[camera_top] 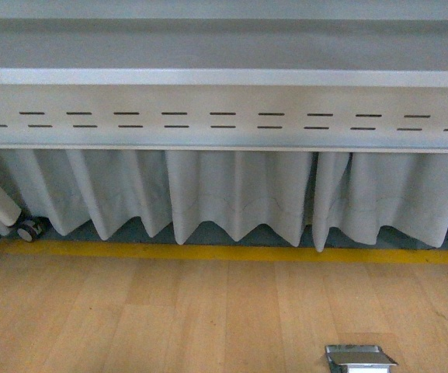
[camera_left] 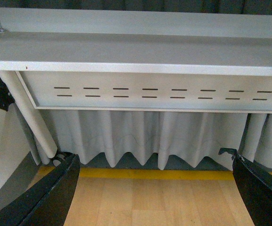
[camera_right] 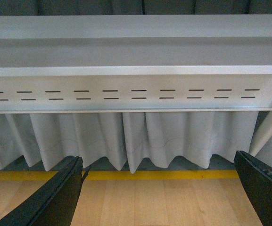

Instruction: Open oven

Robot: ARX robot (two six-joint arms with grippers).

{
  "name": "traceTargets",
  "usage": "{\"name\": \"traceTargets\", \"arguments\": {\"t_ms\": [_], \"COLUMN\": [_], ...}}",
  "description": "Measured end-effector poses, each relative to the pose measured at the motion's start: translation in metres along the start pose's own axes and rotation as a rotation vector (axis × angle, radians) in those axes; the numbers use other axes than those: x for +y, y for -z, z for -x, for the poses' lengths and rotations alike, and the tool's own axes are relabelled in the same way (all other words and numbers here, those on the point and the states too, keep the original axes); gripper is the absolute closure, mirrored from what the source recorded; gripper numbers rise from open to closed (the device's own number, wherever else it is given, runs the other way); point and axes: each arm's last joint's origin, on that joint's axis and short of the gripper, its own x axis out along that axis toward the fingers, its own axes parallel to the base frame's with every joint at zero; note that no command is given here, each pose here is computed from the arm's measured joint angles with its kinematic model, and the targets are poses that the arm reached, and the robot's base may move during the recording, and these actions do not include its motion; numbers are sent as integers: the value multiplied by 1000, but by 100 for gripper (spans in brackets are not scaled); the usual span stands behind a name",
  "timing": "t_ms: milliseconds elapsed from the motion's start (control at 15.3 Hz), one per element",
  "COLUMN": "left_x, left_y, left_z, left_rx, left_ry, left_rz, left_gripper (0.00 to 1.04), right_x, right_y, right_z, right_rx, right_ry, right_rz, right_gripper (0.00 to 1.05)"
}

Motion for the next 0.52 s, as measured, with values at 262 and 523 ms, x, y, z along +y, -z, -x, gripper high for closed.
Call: {"name": "traceTargets", "arguments": {"t_ms": [262,523], "left_x": [0,0], "left_y": [0,0], "left_z": [0,0], "left_rx": [4,0], "left_ry": [2,0], "left_rz": [0,0], "left_gripper": [7,7], "right_x": [0,0], "right_y": [0,0], "right_z": [0,0], "right_rx": [4,2], "right_ry": [0,1], "right_rz": [0,0], "right_gripper": [6,6]}}
